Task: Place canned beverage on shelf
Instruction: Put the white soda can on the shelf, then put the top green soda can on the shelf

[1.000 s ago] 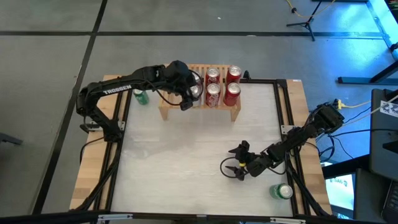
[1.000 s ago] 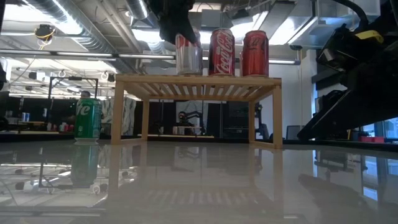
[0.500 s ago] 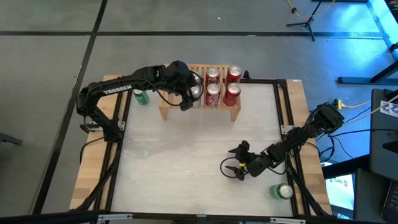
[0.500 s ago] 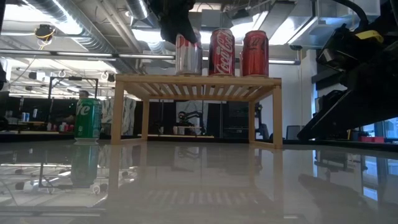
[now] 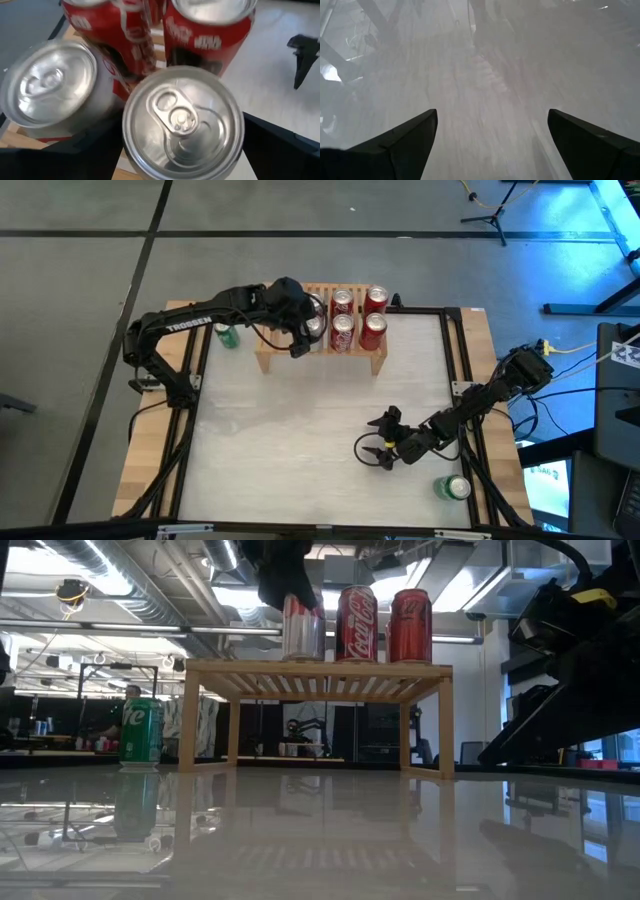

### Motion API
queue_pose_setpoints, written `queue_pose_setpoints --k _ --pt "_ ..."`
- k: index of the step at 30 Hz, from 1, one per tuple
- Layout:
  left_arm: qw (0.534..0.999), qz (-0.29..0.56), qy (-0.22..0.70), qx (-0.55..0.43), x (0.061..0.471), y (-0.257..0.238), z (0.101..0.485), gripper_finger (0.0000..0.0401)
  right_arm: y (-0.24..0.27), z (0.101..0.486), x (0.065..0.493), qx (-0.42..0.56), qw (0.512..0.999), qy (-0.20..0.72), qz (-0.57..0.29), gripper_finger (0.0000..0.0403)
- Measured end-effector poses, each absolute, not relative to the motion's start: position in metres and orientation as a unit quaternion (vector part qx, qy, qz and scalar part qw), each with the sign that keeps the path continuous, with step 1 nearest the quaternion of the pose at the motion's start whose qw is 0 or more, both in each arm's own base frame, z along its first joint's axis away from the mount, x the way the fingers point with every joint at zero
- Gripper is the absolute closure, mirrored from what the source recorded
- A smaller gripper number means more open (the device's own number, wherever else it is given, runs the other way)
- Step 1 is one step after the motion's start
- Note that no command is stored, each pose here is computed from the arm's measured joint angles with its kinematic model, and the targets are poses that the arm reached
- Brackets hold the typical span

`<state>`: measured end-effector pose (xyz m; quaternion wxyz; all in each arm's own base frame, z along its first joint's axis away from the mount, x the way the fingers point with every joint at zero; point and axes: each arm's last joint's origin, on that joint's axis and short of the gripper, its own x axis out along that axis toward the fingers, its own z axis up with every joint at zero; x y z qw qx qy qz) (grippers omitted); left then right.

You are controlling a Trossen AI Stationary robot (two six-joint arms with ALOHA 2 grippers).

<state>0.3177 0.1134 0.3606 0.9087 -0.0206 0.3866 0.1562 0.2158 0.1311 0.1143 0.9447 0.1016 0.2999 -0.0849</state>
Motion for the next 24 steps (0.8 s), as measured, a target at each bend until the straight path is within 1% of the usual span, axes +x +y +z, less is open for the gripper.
queue_pose_setpoints --k 6,16,21,24 --pt "0.915 0.158 0.370 -0.026 0.317 0.110 0.378 0.0048 0.131 0.114 0.216 0.102 0.945 0.300 -0.085 0.0029" --pt "0.919 0.145 0.366 -0.017 0.303 0.093 0.422 0.0048 0.131 0.114 0.216 0.103 0.945 0.299 -0.084 0.0029" --pt "0.904 0.163 0.394 -0.002 0.291 0.084 0.436 0.0051 0.132 0.115 0.216 0.105 0.945 0.300 -0.081 0.0029" --pt "0.888 0.190 0.418 -0.001 0.277 0.080 0.439 0.0049 0.132 0.115 0.216 0.107 0.945 0.298 -0.080 0.0029"
